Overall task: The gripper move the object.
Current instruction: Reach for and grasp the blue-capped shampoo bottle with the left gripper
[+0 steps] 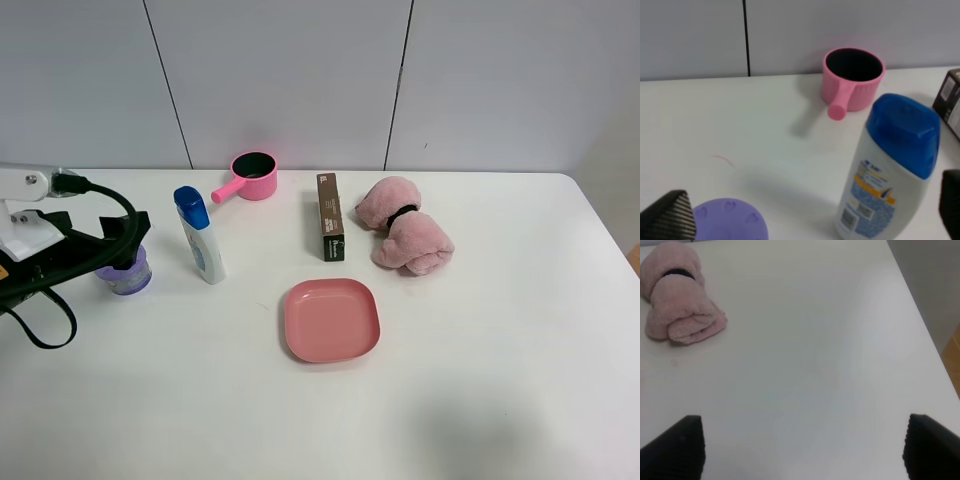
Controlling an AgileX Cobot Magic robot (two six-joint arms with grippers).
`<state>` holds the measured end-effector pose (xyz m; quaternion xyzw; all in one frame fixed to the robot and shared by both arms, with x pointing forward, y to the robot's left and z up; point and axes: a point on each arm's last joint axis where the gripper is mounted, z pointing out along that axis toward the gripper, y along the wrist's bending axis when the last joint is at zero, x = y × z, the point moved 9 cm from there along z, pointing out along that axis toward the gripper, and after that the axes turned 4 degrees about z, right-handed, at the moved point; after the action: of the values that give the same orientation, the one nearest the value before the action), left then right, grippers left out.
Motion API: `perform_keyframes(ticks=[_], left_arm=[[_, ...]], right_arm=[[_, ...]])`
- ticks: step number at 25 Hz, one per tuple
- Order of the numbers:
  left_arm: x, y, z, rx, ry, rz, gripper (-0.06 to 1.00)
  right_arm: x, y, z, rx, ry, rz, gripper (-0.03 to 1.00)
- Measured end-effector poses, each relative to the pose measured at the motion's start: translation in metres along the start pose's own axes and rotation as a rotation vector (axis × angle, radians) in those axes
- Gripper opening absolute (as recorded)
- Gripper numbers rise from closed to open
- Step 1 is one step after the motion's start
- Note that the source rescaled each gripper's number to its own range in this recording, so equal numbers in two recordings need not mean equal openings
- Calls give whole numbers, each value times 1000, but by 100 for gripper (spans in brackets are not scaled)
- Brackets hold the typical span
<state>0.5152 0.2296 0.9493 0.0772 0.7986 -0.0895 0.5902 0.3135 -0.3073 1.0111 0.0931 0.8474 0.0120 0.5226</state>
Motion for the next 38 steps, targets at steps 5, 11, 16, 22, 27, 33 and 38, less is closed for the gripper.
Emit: perform_keyframes(ticks=[5,11,16,22,27,33,38], left_arm=[[7,-28,3,159,-20,53,100],[32,-58,13,335,35,66,100],[52,-64,26,371,42,62,100],[38,-54,36,314,-88,37,100],[38,-49,39,284,-108,60,100],[58,-48,44,280,-45,74,100],[65,-47,49,277,-22,74,100]], right_arm=[[0,0,0,0,0,0,100],[0,0,0,0,0,0,100],[0,0,0,0,0,0,100],[0,0,0,0,0,0,100],[0,0,0,0,0,0,100],[0,0,0,0,0,0,100],[0,0,0,0,0,0,100]])
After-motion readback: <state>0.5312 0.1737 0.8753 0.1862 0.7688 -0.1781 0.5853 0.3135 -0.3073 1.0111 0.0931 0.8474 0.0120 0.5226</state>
